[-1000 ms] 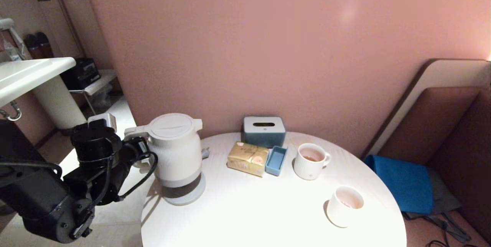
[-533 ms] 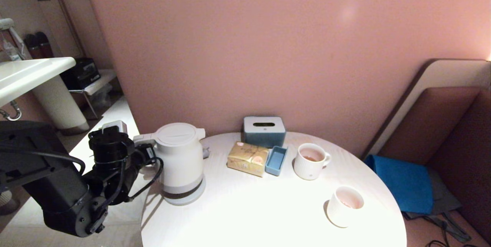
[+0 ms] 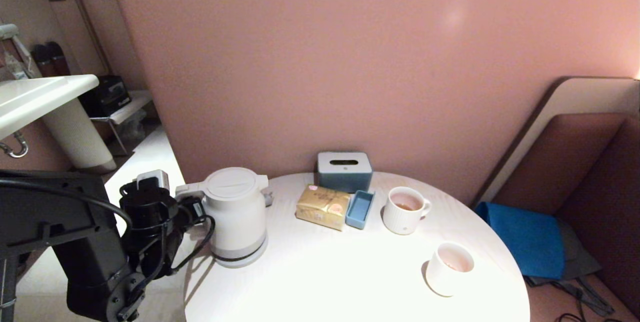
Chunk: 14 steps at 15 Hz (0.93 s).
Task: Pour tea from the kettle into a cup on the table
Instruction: Put down the kettle on the table
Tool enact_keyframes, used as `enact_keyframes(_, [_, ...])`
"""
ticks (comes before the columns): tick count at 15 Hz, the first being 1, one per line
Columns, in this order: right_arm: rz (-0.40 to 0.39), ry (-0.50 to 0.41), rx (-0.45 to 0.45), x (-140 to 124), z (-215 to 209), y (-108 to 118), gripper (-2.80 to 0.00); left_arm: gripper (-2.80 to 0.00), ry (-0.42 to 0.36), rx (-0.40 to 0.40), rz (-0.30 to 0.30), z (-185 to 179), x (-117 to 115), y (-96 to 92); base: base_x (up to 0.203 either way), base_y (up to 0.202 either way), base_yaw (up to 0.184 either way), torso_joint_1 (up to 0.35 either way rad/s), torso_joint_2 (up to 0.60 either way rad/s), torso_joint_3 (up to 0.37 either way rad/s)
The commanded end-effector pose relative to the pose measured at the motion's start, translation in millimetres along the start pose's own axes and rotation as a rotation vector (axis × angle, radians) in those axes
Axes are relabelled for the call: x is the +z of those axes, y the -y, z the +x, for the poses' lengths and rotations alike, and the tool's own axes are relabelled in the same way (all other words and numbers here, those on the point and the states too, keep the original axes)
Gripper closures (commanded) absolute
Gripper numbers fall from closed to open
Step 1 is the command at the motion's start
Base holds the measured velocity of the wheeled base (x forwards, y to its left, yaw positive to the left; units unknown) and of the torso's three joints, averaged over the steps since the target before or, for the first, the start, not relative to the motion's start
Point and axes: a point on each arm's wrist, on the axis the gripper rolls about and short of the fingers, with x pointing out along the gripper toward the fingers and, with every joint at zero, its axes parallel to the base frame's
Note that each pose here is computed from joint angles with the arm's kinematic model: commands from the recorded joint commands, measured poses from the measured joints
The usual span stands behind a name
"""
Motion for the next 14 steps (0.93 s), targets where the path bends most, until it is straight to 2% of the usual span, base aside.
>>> enact_keyframes(1, [-0.001,0.0,0.0,0.1,0.1,0.0,-2.8,0.0,-0.029,0.01,0.019,2.6,-11.5,-1.9,0.0,0.0,0.0,0.0,0.0,0.0])
enact_keyframes(7, [-0.001,0.0,0.0,0.1,0.1,0.0,-2.8,0.0,-0.063,0.017,0.035,-3.4,-18.5,-5.9,0.0,0.0,0.0,0.0,0.0,0.0])
enact_keyframes(14, [-0.001,0.0,0.0,0.1,0.1,0.0,-2.8,0.0,-0.044,0.011,0.056,-6.3,-20.3,-7.2,0.0,0.0,0.0,0.0,0.0,0.0])
